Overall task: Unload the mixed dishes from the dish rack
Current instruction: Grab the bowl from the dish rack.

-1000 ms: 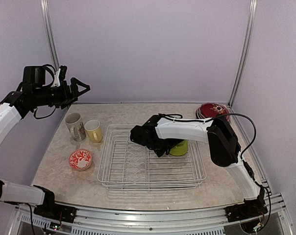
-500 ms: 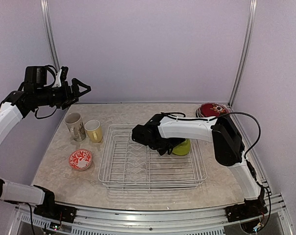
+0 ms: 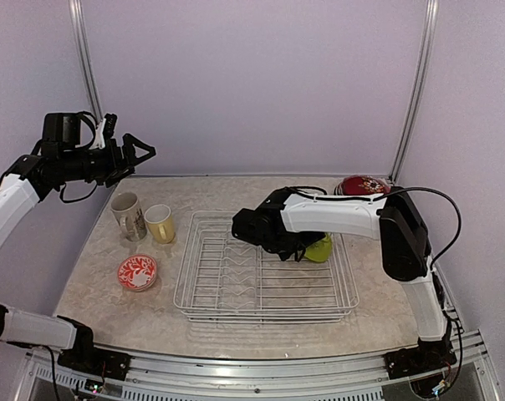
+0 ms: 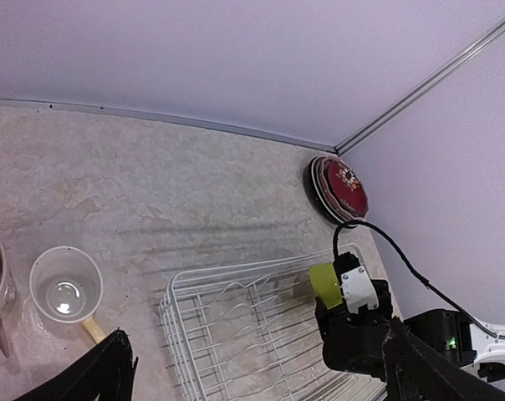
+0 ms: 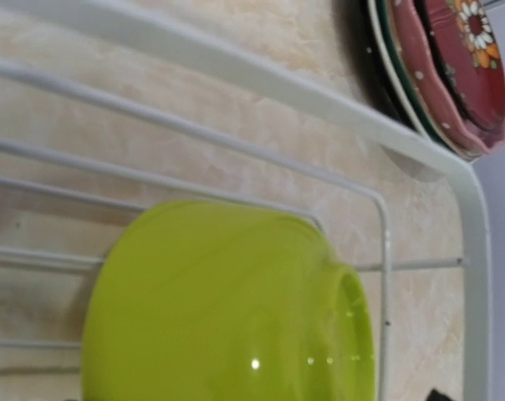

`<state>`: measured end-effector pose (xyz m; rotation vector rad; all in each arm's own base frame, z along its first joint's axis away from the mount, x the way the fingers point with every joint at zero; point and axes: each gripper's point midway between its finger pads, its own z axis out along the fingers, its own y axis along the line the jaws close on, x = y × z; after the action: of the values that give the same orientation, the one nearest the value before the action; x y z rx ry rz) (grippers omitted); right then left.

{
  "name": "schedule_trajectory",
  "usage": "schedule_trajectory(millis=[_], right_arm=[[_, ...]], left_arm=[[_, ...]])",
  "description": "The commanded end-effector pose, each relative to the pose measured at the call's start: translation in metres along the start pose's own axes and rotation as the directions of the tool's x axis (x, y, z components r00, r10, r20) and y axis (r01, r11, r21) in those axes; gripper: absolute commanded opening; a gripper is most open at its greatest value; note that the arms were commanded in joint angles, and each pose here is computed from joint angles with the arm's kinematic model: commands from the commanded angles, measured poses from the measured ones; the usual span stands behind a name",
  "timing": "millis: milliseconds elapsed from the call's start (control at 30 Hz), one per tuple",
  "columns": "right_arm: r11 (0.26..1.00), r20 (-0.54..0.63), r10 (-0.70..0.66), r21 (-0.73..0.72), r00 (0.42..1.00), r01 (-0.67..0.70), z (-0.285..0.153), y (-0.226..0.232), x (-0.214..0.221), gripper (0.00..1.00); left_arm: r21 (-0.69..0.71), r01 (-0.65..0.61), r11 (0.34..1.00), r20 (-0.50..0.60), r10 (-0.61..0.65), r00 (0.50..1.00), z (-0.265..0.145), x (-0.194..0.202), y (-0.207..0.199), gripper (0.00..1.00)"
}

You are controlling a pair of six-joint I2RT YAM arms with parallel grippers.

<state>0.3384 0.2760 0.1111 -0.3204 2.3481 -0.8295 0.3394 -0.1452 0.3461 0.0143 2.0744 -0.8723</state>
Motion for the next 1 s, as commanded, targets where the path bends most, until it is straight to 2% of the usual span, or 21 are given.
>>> schedule_trajectory(millis=[0,167,367,633,900,967], right_arm=[[0.999,0.019,0.006,0.046,1.000,-0.007,-0.011,-0.032,-0.003,0.86],[0.999,0.027,0.016,0.045,1.000,-0.017,-0.014,-0.038,-0.004,0.82],[0.999,0.020,0.020,0.045,1.000,-0.020,-0.012,-0.038,-0.001,0.65],[0.998,0.021,0.023,0.051,1.000,-0.025,-0.011,-0.042,0.002,0.62],[0.998,0.068,-0.038,0.047,0.997,0.035,-0.006,-0.035,-0.005,0.39],[0.997,0.076,-0.071,0.046,0.995,0.068,-0.004,-0.031,-0.006,0.38]], left_arm=[[0.006,0.018,1.000,-0.013,-0.018,1.000,0.002,0.002,0.002,0.99],[0.008,0.021,1.000,-0.018,-0.021,1.000,0.004,0.003,0.002,0.99],[0.011,0.021,1.000,-0.019,-0.021,1.000,0.004,0.003,0.002,0.99],[0.016,0.025,1.000,-0.024,-0.025,0.999,0.004,0.004,0.001,0.99],[0.018,0.030,0.999,-0.029,-0.029,0.999,0.005,0.005,0.001,0.99],[0.020,0.030,0.999,-0.029,-0.029,0.999,0.005,0.005,0.001,0.99]])
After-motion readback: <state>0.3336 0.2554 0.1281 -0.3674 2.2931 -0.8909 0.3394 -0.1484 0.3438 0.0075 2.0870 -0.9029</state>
